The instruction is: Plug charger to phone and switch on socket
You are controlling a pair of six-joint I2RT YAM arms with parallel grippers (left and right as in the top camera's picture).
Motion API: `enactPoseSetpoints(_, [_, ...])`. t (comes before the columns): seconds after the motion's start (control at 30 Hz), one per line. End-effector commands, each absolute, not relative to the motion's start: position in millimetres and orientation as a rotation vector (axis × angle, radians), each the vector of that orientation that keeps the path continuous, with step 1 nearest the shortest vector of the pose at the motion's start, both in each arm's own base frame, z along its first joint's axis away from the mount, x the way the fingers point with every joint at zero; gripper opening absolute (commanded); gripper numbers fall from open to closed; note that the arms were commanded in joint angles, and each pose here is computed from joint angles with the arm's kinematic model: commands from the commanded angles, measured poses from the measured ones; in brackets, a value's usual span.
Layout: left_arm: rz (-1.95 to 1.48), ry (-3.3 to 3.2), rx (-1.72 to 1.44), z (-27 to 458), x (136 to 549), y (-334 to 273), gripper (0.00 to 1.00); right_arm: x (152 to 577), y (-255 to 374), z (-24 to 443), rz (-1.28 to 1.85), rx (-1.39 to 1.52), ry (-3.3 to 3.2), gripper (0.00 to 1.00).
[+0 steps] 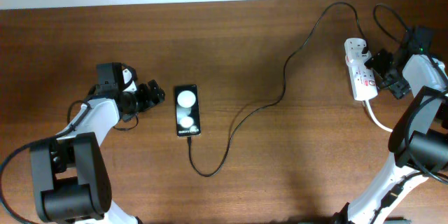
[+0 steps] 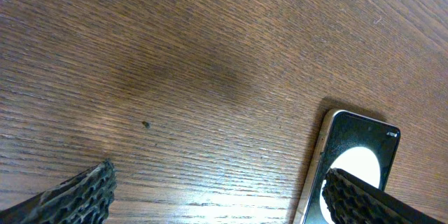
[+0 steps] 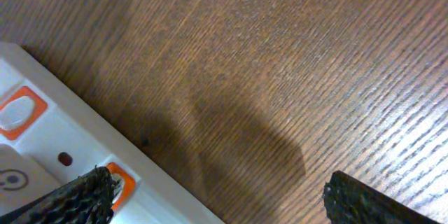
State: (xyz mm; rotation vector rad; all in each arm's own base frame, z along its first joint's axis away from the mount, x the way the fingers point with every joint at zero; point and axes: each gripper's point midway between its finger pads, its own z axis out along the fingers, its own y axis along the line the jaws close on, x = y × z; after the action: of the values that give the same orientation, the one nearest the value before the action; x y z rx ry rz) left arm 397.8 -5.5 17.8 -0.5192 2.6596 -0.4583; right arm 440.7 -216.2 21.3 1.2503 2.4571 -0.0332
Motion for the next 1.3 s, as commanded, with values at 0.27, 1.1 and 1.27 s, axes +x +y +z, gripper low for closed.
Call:
enactPoseSetpoints(0.27, [-0.451, 2.67, -0.553, 13.1, 395.7, -2.4, 0.99, 439.4, -217.0, 11.2, -0.065, 1.248, 2.463, 0.99])
enactPoseSetpoints(1.1, [-0.451, 2.67, -0.553, 13.1, 395.7, -2.4, 0.99, 426.9, -166.1, -10.8, -0.024, 1.186, 2.618, 0.99])
enactPoseSetpoints(1.27, [-0.451, 2.67, -0.553, 13.1, 395.7, -2.4, 0.99, 424.7, -164.9, -11.4, -0.024, 1.189, 2.628, 0.99])
